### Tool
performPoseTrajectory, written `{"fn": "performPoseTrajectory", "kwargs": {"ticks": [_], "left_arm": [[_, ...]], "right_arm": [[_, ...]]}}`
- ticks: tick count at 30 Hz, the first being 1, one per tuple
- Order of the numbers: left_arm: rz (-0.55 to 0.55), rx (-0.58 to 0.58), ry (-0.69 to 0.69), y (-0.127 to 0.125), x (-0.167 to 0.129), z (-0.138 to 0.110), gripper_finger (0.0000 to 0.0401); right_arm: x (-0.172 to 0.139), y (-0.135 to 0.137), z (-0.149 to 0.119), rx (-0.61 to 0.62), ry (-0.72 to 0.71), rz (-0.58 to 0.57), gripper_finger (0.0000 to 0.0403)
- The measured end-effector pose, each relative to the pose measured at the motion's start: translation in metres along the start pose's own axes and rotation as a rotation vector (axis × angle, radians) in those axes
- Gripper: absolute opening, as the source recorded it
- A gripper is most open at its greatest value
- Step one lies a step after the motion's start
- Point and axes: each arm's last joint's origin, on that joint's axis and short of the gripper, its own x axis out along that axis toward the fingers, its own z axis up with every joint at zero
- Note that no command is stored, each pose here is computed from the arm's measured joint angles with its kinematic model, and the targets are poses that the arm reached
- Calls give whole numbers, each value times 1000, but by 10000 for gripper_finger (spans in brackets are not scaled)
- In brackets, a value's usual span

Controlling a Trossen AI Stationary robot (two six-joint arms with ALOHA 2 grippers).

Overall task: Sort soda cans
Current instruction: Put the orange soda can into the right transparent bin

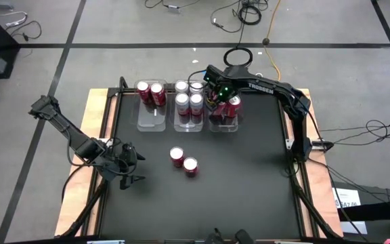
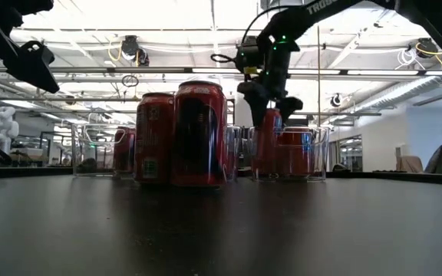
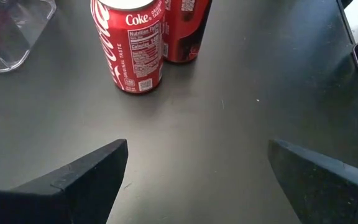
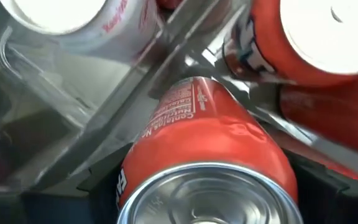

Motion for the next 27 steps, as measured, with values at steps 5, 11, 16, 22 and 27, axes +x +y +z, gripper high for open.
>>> {"fn": "performPoseTrajectory", "kwargs": {"ticks": [5, 11, 16, 22, 27], "left_arm": [[0, 0, 0, 0, 0, 0, 396], [0, 0, 0, 0, 0, 0, 396], [0, 0, 0, 0, 0, 0, 396], [0, 0, 0, 0, 0, 0, 396], [0, 0, 0, 0, 0, 0, 396]], "right_arm": [[6, -3, 4, 5, -37, 7, 302], [26, -11, 10, 11, -6, -12, 303], [35, -13, 11, -6, 18, -22, 303], [36, -13, 11, -18, 17, -21, 303], [36, -13, 12, -40, 14, -18, 303]]}}
